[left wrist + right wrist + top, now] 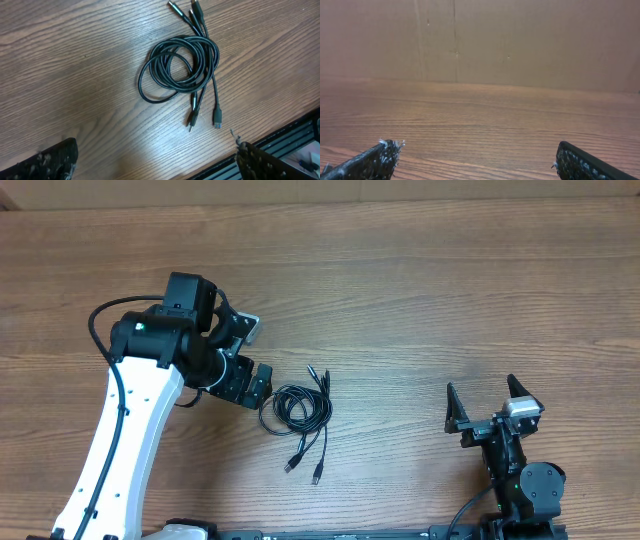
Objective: Untangle cables
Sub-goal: 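Move the left gripper over the black cable bundle and lower it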
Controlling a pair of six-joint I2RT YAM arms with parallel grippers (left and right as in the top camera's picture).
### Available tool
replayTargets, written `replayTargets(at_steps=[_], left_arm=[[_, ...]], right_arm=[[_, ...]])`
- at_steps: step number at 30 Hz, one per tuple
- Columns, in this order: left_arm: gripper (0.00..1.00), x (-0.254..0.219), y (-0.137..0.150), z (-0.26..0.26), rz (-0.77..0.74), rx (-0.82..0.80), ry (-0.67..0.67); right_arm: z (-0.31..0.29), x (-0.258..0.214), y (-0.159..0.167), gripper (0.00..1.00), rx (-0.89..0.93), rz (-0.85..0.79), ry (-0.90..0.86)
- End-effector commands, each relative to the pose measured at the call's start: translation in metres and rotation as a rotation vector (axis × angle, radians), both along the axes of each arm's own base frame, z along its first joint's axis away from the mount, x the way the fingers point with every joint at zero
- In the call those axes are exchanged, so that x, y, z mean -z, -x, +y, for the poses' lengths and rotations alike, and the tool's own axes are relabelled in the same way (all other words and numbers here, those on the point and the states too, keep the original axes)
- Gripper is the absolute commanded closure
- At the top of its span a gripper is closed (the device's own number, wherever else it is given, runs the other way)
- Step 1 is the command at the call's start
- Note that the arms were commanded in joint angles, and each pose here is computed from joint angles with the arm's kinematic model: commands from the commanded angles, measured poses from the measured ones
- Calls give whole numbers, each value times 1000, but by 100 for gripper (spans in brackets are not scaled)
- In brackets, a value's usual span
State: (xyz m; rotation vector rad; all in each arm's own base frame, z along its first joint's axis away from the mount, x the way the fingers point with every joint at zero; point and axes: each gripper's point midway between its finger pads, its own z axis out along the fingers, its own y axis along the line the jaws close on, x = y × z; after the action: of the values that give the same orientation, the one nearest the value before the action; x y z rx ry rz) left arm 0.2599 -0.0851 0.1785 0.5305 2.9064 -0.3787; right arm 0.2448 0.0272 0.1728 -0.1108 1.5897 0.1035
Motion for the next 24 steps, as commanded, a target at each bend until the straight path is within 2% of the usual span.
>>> replayTargets(at_steps=[1,10,15,21,24], left_arm=[[0,-3,-6,-2,-14,20,-3],[1,-6,-2,-17,7,36,85],[0,-6,0,-24,6,71,86],[0,-3,14,-42,-13,279,69],[1,4,16,-46,-44,391,17]], right_arm=[[-2,2,0,0,10,-1,1],[-2,2,0,0,10,-1,1],[-2,2,0,0,10,-1,1],[-2,2,0,0,10,-1,1],[-2,2,0,0,10,-1,1]])
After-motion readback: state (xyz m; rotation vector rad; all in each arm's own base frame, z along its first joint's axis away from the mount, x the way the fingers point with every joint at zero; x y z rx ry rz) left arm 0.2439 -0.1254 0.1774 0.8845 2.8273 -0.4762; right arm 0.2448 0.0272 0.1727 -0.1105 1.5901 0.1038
